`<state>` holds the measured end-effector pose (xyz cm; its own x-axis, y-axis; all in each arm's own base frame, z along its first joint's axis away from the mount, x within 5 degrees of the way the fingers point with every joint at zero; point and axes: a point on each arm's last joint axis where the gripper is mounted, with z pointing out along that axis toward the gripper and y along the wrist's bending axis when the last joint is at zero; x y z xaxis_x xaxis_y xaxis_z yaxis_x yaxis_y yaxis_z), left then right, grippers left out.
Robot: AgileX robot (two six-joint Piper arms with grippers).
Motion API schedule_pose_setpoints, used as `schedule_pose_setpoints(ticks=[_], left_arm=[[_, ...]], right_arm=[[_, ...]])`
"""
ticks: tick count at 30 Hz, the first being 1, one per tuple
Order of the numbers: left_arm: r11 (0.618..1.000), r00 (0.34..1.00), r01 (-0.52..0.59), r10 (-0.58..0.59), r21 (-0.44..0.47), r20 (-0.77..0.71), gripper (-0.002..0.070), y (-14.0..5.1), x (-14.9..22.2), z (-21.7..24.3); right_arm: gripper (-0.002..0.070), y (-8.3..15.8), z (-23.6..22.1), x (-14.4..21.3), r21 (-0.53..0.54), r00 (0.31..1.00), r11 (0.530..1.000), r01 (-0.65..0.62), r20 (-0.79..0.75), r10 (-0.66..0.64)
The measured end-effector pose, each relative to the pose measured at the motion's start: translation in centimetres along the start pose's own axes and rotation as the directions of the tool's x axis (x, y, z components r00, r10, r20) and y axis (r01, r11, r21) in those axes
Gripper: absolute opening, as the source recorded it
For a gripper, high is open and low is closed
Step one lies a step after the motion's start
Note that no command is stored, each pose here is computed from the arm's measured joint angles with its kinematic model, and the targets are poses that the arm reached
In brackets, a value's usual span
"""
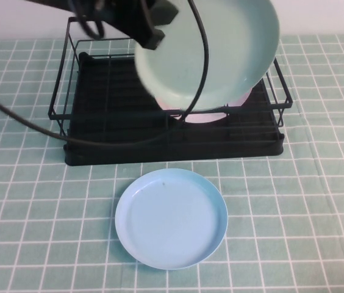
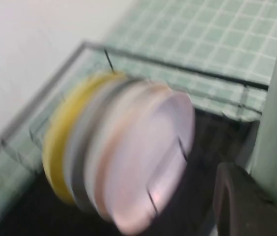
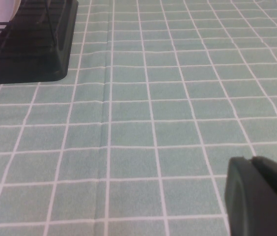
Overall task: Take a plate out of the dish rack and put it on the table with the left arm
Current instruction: Place the plate from the table
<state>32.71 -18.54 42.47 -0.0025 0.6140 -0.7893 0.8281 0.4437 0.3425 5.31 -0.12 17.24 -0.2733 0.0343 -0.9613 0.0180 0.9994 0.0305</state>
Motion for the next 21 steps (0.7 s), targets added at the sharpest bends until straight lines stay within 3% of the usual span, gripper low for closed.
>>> schedule_pose_setpoints(ticks=[7,14,21], left_arm=[[0.963,0.937,0.269,-0.269,-0.031,-0.22,0.0059,-1.5,0.6,-4.9],[0.874,0.839,0.479,-0.428,0.084,-0.335,0.0059,-4.2,3.7,-2.8],[0.808,0.734,0.588,-0.515,0.035,-0.442,0.0059,-7.9,10.1,-1.1]], right_arm=[[-0.0018,0.0,0.0,0.0,0.0,1.0,1.0,0.0,0.0,0.0],[-0.0018,0.0,0.0,0.0,0.0,1.0,1.0,0.0,0.0,0.0],[-0.0018,0.0,0.0,0.0,0.0,1.0,1.0,0.0,0.0,0.0]])
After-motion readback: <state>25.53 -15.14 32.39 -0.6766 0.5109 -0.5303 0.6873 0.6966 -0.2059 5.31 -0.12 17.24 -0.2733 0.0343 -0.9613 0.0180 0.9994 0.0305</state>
